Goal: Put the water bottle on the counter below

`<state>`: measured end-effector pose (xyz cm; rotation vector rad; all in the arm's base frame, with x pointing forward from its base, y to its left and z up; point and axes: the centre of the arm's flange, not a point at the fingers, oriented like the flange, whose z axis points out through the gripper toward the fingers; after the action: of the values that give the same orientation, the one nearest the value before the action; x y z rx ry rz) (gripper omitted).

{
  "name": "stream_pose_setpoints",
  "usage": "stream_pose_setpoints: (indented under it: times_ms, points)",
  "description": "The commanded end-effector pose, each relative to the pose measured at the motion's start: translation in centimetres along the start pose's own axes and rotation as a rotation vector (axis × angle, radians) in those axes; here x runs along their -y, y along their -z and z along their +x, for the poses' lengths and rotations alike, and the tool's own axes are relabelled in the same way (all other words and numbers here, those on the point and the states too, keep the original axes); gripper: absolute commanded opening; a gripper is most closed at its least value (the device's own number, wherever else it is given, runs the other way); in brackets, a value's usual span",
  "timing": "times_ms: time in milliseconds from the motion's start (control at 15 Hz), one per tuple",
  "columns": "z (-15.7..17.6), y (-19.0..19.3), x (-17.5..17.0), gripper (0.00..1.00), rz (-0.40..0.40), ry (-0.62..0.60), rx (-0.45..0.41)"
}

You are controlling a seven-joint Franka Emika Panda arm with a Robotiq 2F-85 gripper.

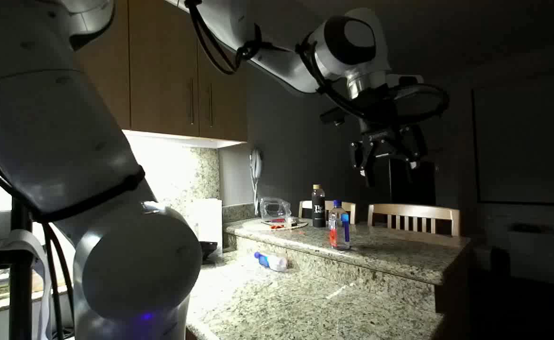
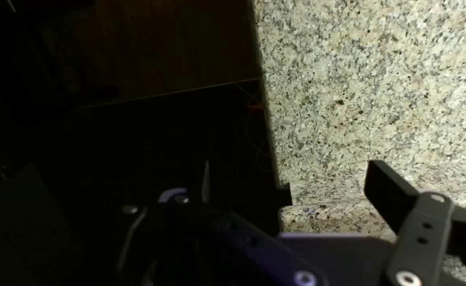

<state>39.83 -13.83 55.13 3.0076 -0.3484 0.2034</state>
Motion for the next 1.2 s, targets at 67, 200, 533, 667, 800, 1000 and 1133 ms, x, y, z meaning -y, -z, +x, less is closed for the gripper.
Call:
stream_pose_setpoints:
  times_ms: [67,200,533,667,800,1000,1133]
  points:
    - [0.0,0.0,0.0,1.0,0.0,0.0,0.0]
    - [0.0,0.0,0.0,1.0,0.0,0.0,0.0]
    - [0.0,0.0,0.0,1.0,0.0,0.0,0.0]
    - [0.0,0.0,0.0,1.0,0.0,0.0,0.0]
    - [-0.01,0.01,0.01,1.0,0.005,0.002,0.002]
    - [0.08,-0.06,-0.09,1.0,0.026,0.053,-0.011]
    - [0.12,-0.1,-0.04,1.0,0.042,0.084,-0.017]
